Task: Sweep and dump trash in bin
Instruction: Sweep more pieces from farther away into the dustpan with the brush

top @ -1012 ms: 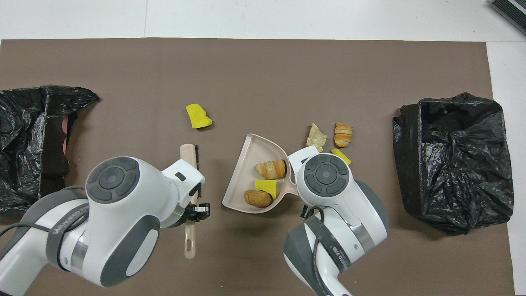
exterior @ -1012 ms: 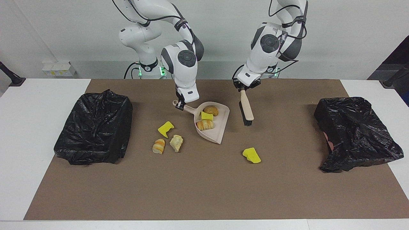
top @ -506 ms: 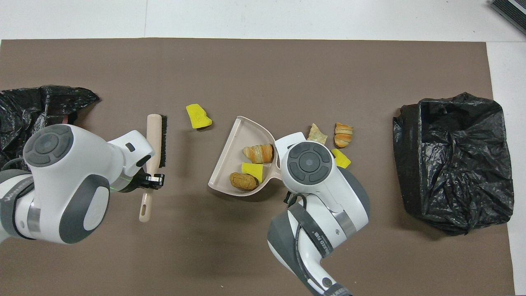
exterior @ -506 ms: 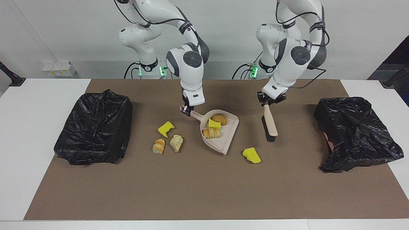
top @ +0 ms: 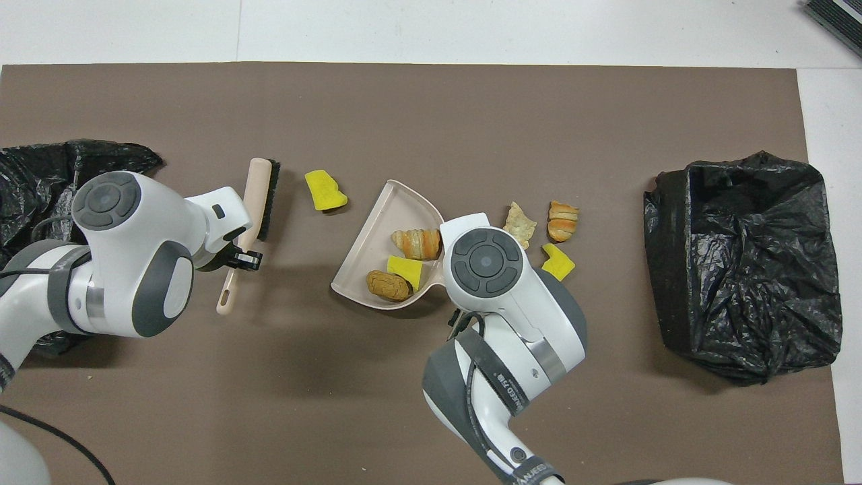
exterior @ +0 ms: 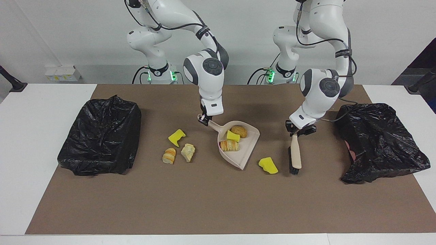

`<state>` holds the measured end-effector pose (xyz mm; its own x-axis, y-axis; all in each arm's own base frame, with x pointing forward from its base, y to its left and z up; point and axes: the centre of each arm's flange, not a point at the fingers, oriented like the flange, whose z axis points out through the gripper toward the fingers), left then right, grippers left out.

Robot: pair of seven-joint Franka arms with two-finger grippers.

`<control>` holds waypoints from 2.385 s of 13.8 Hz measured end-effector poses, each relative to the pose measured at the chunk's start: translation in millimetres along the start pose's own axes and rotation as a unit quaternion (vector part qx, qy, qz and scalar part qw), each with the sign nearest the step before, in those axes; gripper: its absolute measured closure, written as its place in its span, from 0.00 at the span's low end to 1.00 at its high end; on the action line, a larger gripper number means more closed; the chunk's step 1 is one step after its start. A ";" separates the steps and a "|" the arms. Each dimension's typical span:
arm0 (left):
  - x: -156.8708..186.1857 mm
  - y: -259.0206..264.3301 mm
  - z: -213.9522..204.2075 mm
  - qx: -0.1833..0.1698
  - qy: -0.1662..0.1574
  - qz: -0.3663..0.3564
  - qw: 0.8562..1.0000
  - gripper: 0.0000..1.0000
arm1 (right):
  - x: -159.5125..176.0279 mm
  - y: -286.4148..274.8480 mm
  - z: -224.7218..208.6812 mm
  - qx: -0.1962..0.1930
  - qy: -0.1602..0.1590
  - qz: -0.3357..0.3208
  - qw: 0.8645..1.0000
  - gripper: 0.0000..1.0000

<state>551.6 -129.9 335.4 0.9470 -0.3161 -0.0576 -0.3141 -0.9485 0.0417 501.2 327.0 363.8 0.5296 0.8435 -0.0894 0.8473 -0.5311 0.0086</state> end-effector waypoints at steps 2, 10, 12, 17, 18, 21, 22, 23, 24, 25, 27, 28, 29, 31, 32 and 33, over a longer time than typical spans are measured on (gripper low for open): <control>2.5 34.0 7.8 0.000 -0.010 0.031 0.999 0.74 | 0.9 -1.9 -0.1 0.000 0.000 0.015 1.000 0.68; -21.7 144.9 2.6 0.006 -0.070 0.167 0.983 0.74 | 2.1 -5.0 0.0 0.000 -0.001 0.019 1.000 0.68; -23.4 143.8 -5.0 0.005 -0.071 0.179 0.981 0.74 | 2.0 -5.0 0.1 0.000 -0.001 0.019 1.000 0.68; -25.7 119.0 -54.2 -0.004 -0.068 0.189 0.980 0.74 | 2.0 -5.0 0.1 0.000 -0.001 0.019 1.000 0.68; -30.2 131.5 -61.9 -0.008 -0.065 0.198 0.978 0.74 | 2.0 -5.0 0.1 0.000 -0.001 0.019 1.000 0.68; -43.5 169.0 -68.0 -0.007 -0.074 0.217 0.973 0.74 | 1.9 -5.1 0.2 0.000 -0.001 0.019 1.000 0.68; -45.2 173.2 -67.4 -0.007 -0.077 0.218 0.973 0.74 | 1.8 -5.1 0.4 0.000 -0.002 0.019 1.000 0.68; -46.2 174.6 -66.9 -0.007 -0.080 0.217 0.973 0.74 | 1.8 -5.1 0.5 0.000 -0.002 0.019 1.000 0.68; -47.0 174.2 -66.7 -0.007 -0.083 0.212 0.974 0.74 | 1.8 -5.1 0.5 0.000 -0.002 0.019 1.000 0.68; -47.9 173.2 -68.1 -0.006 -0.085 0.204 0.975 0.74 | 1.7 -5.1 0.6 0.000 -0.002 0.019 1.000 0.68; -52.5 169.0 -81.1 -0.004 -0.082 0.169 0.982 0.74 | 1.0 -4.3 1.2 0.001 -0.003 0.021 1.000 0.68; -57.8 166.3 -91.1 -0.002 -0.084 0.143 0.986 0.74 | 0.2 -3.8 1.8 0.002 -0.004 0.022 1.000 0.68; -64.7 163.2 -101.3 0.000 -0.089 0.115 0.989 0.74 | -0.3 -3.6 2.2 0.003 -0.006 0.022 1.000 0.68; -75.7 160.0 -116.9 0.006 -0.094 0.059 0.994 0.74 | -0.8 -3.4 2.5 0.004 -0.007 0.023 1.000 0.68; -78.7 159.9 -120.0 0.009 -0.095 0.029 0.995 0.74 | -0.9 -3.3 2.5 0.005 -0.008 0.023 1.000 0.68; -80.3 159.6 -120.3 0.013 -0.098 -0.007 0.995 0.74 | -1.1 -3.1 2.6 0.005 -0.008 0.023 1.000 0.68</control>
<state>433.6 -253.3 466.7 0.9208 -0.2987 -0.2510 -0.3049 -0.9523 0.0146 497.9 327.5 361.3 0.5676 0.8166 -0.1045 0.8214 -0.5704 0.0038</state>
